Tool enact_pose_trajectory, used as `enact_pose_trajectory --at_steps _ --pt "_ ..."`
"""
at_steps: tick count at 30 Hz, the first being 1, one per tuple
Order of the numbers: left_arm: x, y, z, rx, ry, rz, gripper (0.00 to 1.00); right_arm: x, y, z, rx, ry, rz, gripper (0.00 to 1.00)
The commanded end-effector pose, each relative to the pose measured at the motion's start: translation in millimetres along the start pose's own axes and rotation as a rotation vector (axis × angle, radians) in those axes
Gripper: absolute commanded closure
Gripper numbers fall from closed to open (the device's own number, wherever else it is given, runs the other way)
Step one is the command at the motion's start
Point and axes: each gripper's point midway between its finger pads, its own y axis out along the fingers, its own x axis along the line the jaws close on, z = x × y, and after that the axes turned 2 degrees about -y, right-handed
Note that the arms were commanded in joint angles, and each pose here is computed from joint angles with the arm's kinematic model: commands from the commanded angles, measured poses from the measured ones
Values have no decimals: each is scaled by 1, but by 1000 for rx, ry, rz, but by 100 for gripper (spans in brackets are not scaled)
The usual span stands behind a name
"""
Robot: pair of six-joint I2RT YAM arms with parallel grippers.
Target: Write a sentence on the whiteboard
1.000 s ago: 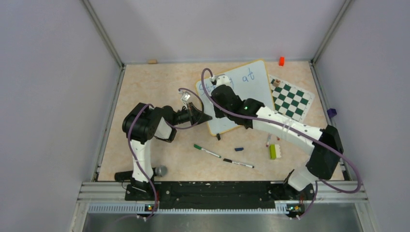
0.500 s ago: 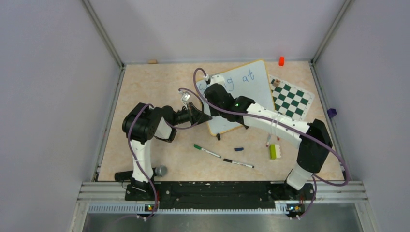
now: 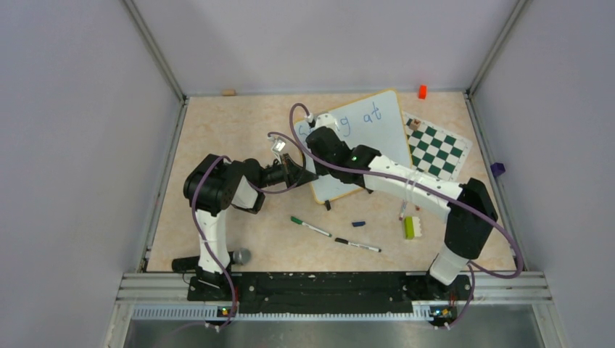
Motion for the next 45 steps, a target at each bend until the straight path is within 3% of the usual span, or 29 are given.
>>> enact_pose_trajectory --at_steps 1,14,45 --pt "-19 6 17 65 105 96 100 1 -2 7 2 13 -7 100" --pt "-19 6 17 65 106 97 100 0 -2 47 88 19 -43 100" --pt "-19 6 18 68 103 98 100 -7 3 -4 -2 22 -19 100"
